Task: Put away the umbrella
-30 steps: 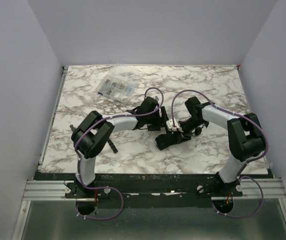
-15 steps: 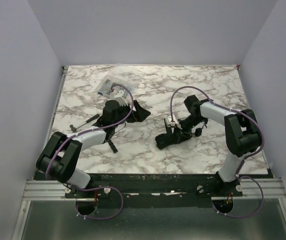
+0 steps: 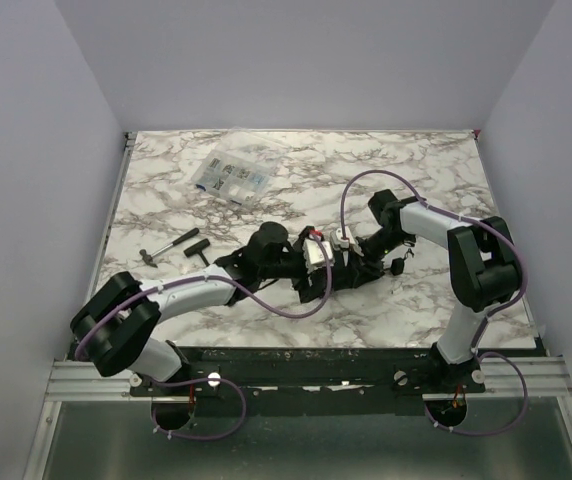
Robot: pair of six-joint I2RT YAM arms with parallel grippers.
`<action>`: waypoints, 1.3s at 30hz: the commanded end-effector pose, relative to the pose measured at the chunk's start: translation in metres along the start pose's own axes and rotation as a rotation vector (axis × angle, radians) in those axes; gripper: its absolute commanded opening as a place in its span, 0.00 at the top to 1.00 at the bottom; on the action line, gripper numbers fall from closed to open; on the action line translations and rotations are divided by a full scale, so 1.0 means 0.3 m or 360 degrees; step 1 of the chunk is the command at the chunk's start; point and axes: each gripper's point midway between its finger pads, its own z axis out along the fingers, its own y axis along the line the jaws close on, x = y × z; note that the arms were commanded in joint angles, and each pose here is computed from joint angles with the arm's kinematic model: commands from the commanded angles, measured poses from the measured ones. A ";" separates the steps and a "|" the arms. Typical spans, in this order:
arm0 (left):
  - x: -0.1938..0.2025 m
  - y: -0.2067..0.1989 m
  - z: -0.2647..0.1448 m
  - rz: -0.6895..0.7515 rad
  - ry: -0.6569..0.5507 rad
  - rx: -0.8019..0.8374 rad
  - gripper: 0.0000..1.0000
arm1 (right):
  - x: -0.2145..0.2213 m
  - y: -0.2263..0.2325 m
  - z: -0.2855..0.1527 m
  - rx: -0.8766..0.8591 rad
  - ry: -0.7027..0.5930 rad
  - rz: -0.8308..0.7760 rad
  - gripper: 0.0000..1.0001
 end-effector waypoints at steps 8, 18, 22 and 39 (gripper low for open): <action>0.175 0.002 0.140 0.0394 0.0415 0.0059 0.02 | 0.269 0.271 0.054 -0.0421 0.0477 0.0499 0.91; 0.286 0.049 0.198 0.0326 0.0595 -0.0022 0.13 | 0.267 0.268 0.057 -0.0408 0.0466 0.0509 0.91; 0.291 0.028 0.202 0.0286 0.0561 -0.0004 0.15 | 0.265 0.266 0.058 -0.0399 0.0465 0.0511 0.90; 0.267 -0.015 0.181 0.0208 0.0386 -0.0005 0.13 | 0.262 0.256 0.061 -0.0359 0.0454 0.0541 0.90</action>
